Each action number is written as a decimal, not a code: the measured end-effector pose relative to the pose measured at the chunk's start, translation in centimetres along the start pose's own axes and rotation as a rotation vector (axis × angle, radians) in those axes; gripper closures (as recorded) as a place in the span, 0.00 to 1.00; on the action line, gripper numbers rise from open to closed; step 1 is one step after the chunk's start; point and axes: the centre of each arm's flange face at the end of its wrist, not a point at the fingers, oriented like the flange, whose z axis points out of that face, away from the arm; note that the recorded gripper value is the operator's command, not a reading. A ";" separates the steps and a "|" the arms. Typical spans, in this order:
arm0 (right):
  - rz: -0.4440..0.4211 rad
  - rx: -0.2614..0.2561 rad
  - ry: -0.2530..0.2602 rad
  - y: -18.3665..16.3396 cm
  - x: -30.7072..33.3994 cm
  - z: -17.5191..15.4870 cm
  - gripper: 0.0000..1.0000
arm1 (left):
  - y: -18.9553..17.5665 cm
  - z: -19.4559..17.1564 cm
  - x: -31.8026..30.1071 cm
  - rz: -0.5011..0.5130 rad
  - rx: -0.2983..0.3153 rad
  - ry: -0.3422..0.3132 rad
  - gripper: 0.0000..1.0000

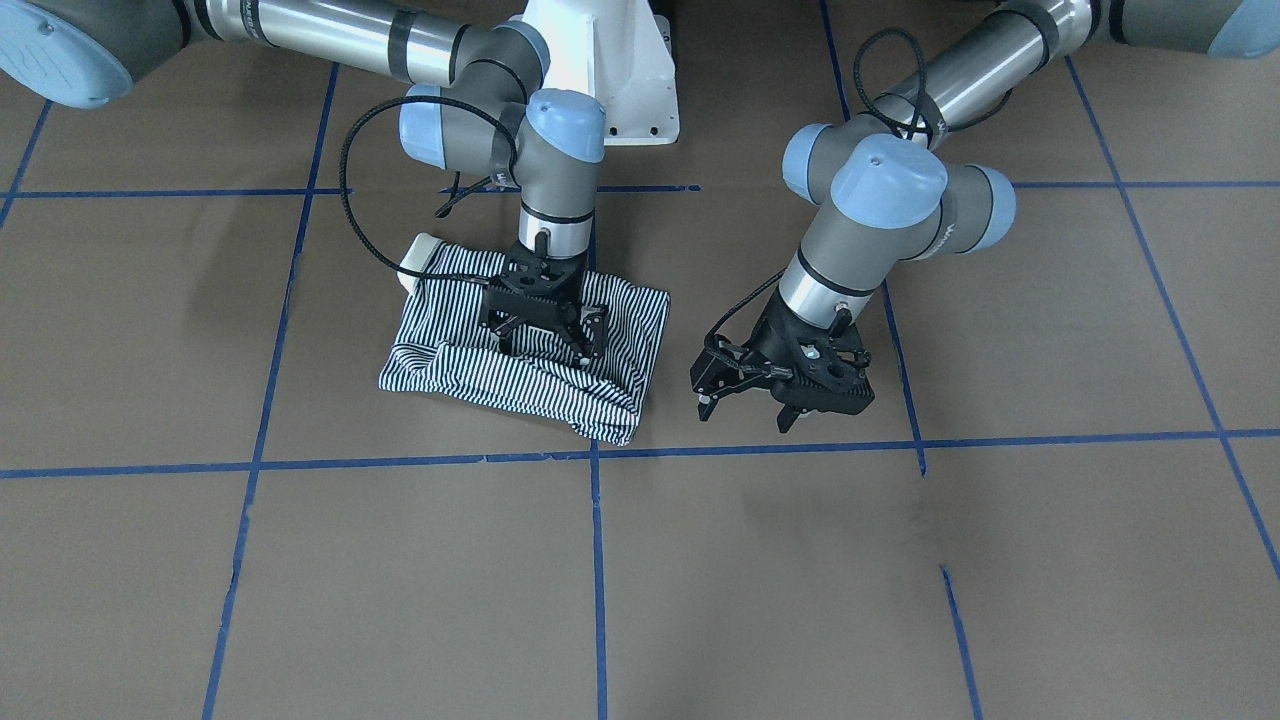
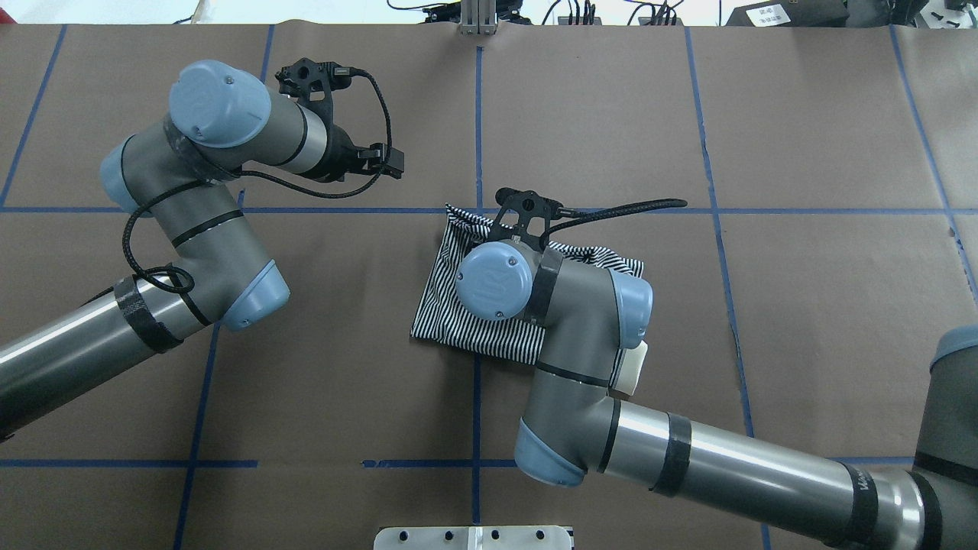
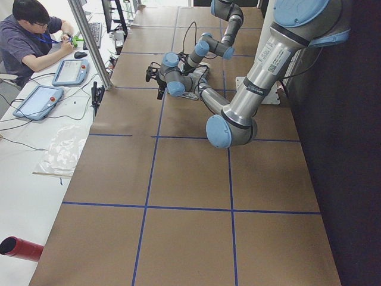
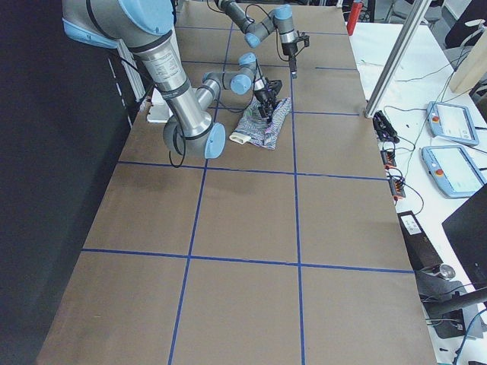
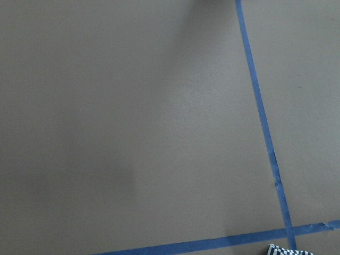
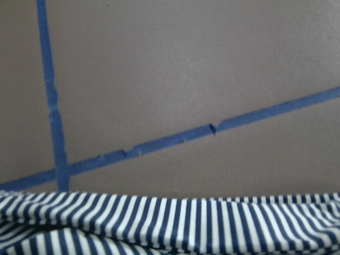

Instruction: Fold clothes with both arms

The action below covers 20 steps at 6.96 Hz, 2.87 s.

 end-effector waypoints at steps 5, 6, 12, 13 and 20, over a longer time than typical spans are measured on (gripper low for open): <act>-0.023 -0.005 0.017 -13.8 1.0 6.2 0.00 | 0.1 0.0 0.1 0.000 -0.001 0.001 0.00; -0.020 -0.044 -0.012 -14.8 0.8 5.3 0.00 | 0.1 0.0 0.2 0.001 -0.001 0.003 0.00; -0.312 -0.241 -0.120 -22.8 17.5 -2.1 0.00 | 4.4 -7.7 -4.6 0.104 -0.030 -0.043 0.00; -0.392 -0.264 -0.111 -24.4 24.3 -1.6 0.00 | 5.2 -10.8 -7.7 0.174 -0.039 -0.088 0.00; -0.387 -0.390 -0.102 -24.9 70.9 0.0 0.00 | 2.4 -23.8 -40.8 0.232 -0.178 -0.303 0.00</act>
